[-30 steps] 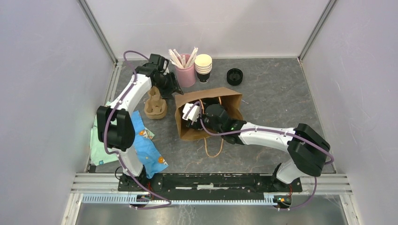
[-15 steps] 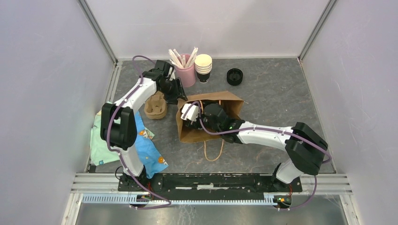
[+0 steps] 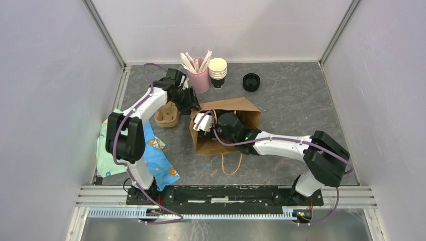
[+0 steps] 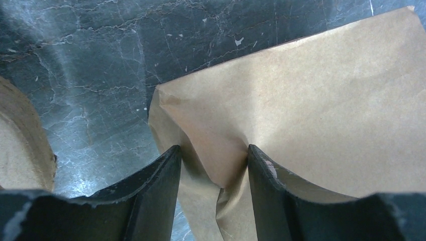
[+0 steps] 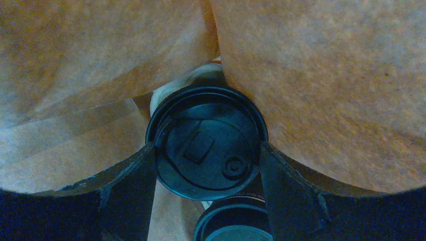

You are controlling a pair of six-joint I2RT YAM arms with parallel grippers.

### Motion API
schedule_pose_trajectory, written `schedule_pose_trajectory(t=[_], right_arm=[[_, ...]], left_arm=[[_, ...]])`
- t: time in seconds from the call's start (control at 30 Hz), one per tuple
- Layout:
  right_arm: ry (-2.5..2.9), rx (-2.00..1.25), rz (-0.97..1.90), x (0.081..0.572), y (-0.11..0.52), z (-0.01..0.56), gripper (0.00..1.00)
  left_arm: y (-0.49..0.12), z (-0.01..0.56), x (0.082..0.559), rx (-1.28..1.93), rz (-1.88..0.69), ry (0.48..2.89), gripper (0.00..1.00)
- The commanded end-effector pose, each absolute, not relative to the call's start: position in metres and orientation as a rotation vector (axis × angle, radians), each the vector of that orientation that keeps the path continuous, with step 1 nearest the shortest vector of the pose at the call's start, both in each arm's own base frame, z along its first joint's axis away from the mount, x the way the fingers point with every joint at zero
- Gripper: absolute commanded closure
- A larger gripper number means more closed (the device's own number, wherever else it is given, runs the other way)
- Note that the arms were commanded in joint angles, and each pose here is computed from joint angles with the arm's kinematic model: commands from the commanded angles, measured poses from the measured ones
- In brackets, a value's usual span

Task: Pack the takeout coffee
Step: Place the coffee cup on the cup tray.

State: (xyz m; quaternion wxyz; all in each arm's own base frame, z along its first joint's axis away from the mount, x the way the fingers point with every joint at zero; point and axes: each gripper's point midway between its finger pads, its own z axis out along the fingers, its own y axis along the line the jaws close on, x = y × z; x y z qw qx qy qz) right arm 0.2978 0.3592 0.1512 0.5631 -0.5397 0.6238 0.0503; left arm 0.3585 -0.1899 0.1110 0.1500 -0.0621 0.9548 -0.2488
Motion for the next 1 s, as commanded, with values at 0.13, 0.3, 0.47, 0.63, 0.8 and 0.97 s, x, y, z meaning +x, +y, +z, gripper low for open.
schedule_pose_trajectory(t=[0.13, 0.3, 0.47, 0.63, 0.8, 0.97], right_arm=[[1.437, -1.189, 0.053, 0.314, 0.356, 0.163, 1.00], [1.456, -1.193, 0.058, 0.310, 0.352, 0.164, 1.00], [1.461, -1.188, 0.061, 0.308, 0.348, 0.175, 1.00], [1.484, -1.208, 0.062, 0.300, 0.340, 0.177, 1.00], [1.536, -1.246, 0.089, 0.287, 0.329, 0.175, 1.00], [1.634, -1.295, 0.141, 0.267, 0.316, 0.173, 1.00]], left_arm=[[-0.205, 0.119, 0.329, -0.092, -0.811, 2.787, 0.43], [-0.213, 0.120, 0.320, -0.063, -0.856, 2.813, 0.43], [-0.221, 0.125, 0.307, -0.028, -0.893, 2.835, 0.42], [-0.233, 0.134, 0.290, 0.001, -0.980, 2.858, 0.42], [-0.246, 0.139, 0.266, 0.051, -1.037, 2.912, 0.42], [-0.260, 0.144, 0.239, 0.101, -1.094, 2.958, 0.42]])
